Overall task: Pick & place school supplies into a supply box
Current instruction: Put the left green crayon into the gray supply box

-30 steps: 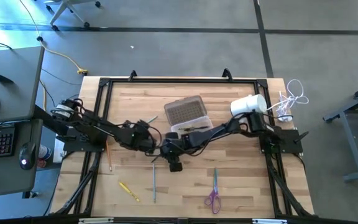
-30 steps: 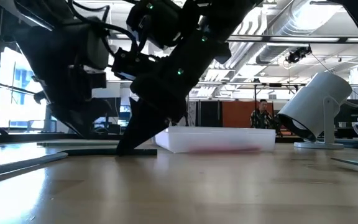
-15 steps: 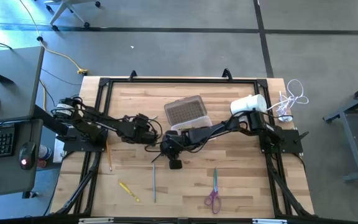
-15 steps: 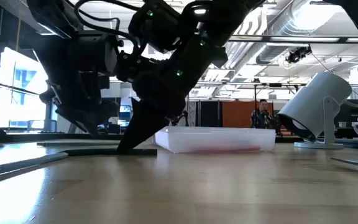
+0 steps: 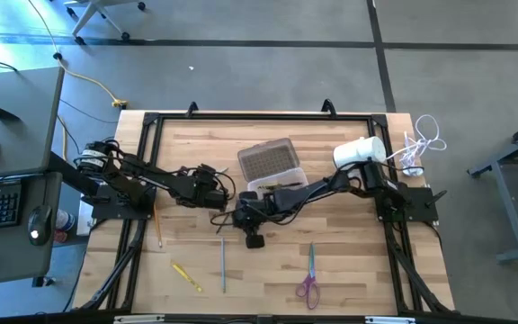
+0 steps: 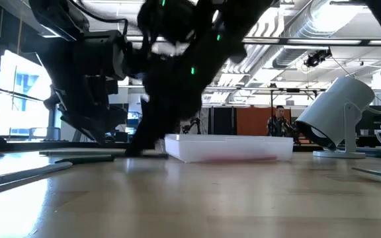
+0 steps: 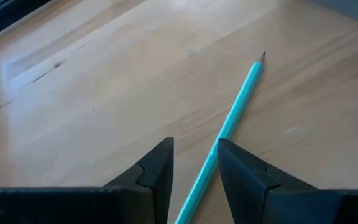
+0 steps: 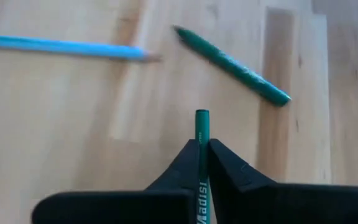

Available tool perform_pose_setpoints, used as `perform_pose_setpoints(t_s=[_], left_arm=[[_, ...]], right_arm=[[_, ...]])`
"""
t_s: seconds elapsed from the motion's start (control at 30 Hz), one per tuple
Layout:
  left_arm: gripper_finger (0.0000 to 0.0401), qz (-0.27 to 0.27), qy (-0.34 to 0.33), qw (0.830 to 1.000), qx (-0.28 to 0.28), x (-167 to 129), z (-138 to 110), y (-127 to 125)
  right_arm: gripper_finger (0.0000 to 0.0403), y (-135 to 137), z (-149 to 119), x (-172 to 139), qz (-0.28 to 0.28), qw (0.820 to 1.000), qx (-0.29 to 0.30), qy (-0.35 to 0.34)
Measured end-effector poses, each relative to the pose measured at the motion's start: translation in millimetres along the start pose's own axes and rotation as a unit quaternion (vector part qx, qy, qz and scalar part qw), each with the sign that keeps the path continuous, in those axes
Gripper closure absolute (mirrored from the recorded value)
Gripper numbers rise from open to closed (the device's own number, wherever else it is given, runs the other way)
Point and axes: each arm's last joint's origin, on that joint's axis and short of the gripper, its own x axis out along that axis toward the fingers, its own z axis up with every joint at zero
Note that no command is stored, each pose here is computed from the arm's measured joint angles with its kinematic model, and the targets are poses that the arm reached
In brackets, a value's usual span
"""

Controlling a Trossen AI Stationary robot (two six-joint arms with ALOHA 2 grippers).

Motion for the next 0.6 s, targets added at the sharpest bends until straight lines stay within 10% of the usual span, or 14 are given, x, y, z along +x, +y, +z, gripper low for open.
perform_pose_setpoints(t_s=[0.33, 0.6], left_arm=[[0.0242, 0.000, -0.001, 1.000, -0.001, 0.0, 0.1, -0.2], [0.0242, -0.006, 0.001, 1.000, -0.005, 0.0, 0.4, -1.2]], right_arm=[[0.0397, 12.7, 26.5, -78.9, -0.103, 0.994, -0.034, 0.011], [0.0400, -4.1, -7.7, -92.7, -0.207, 0.966, 0.049, 0.148]])
